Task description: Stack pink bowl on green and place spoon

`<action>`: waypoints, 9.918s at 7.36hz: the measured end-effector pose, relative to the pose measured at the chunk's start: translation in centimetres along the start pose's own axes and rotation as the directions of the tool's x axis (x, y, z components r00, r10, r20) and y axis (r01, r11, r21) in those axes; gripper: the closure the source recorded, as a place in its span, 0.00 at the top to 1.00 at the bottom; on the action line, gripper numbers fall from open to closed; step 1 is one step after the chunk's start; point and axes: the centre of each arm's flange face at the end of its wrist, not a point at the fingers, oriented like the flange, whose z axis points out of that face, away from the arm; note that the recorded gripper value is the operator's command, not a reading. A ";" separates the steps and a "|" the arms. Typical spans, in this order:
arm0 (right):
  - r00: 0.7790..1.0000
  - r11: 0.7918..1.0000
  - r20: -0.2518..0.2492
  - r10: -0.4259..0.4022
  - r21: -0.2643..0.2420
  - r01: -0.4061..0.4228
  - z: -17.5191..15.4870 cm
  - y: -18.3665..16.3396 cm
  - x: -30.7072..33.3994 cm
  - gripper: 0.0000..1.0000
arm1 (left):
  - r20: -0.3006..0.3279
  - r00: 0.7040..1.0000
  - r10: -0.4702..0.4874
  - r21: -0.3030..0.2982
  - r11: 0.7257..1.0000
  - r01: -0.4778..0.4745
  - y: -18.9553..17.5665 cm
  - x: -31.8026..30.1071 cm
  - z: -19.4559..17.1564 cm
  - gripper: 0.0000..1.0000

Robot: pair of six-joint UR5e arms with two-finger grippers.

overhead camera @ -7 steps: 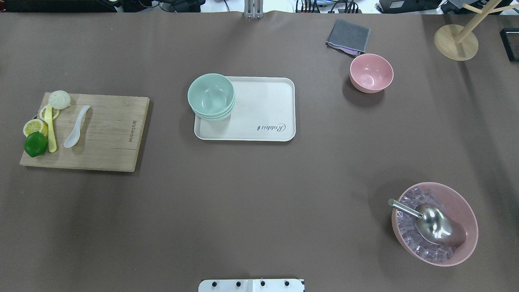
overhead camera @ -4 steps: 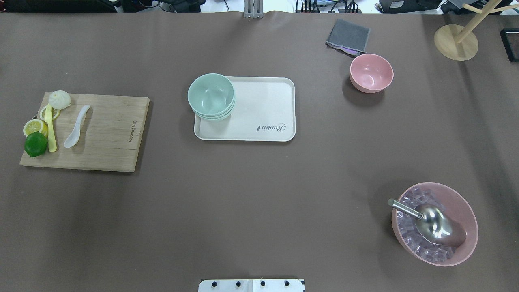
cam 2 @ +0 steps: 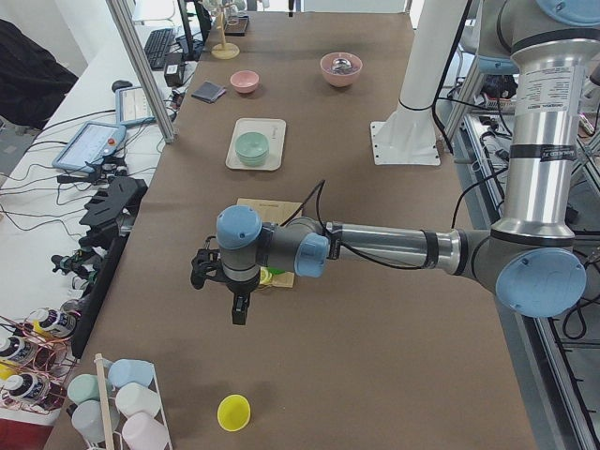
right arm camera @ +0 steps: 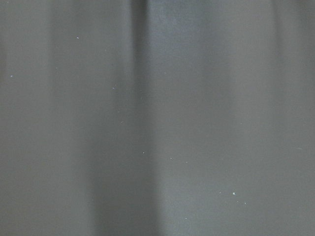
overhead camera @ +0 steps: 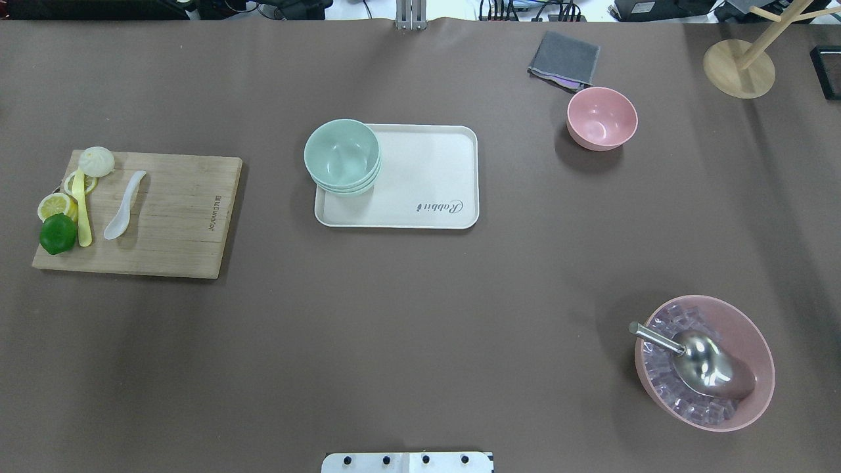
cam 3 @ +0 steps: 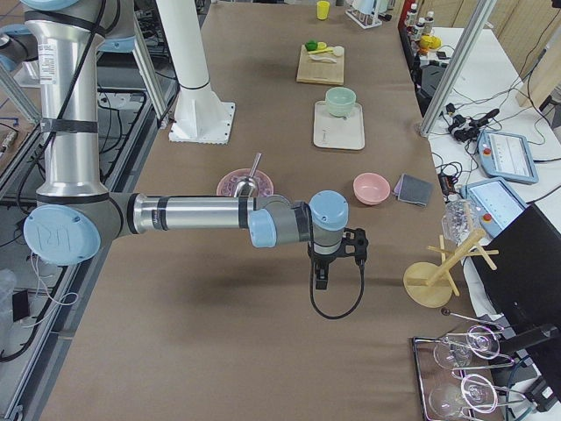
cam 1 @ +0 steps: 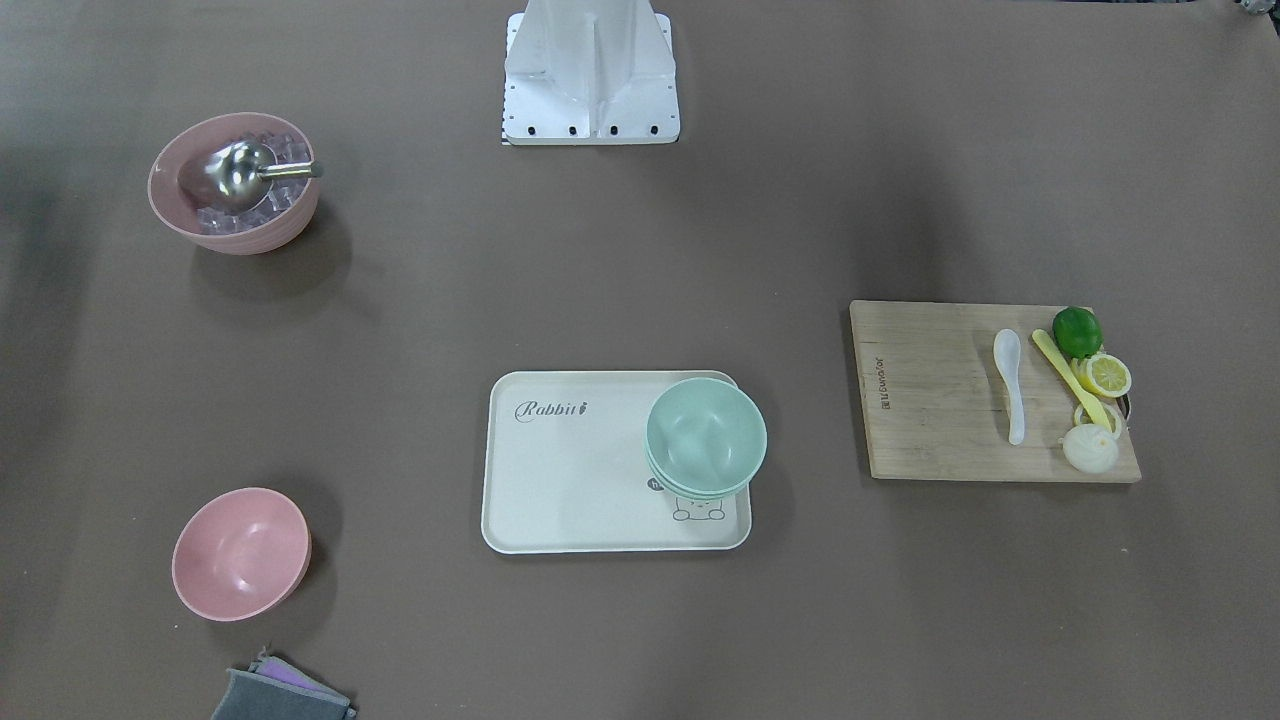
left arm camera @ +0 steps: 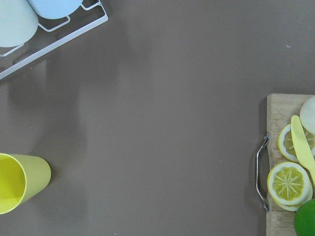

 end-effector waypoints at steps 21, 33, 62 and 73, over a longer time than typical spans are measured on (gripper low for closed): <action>0.998 0.999 0.057 -0.028 0.043 0.026 2.2 -7.8 -11.1 1.00 | -0.039 0.967 0.250 0.084 0.965 -0.247 -6.3 11.8 -0.2 0.98; 0.993 0.971 0.090 0.076 0.221 -0.094 14.4 -13.8 -31.2 0.58 | -0.055 0.954 0.295 0.054 0.955 -0.293 -9.1 14.6 2.8 0.98; 0.893 0.977 0.424 0.152 0.075 -0.202 1.8 -14.6 -48.5 0.00 | -0.083 0.975 0.206 -0.077 0.974 -0.213 -4.6 29.1 17.6 0.38; 0.876 0.977 0.463 0.135 0.085 -0.195 -1.2 -14.3 -51.6 0.00 | -0.138 0.971 0.194 -0.032 0.979 -0.200 -5.5 32.9 7.8 0.00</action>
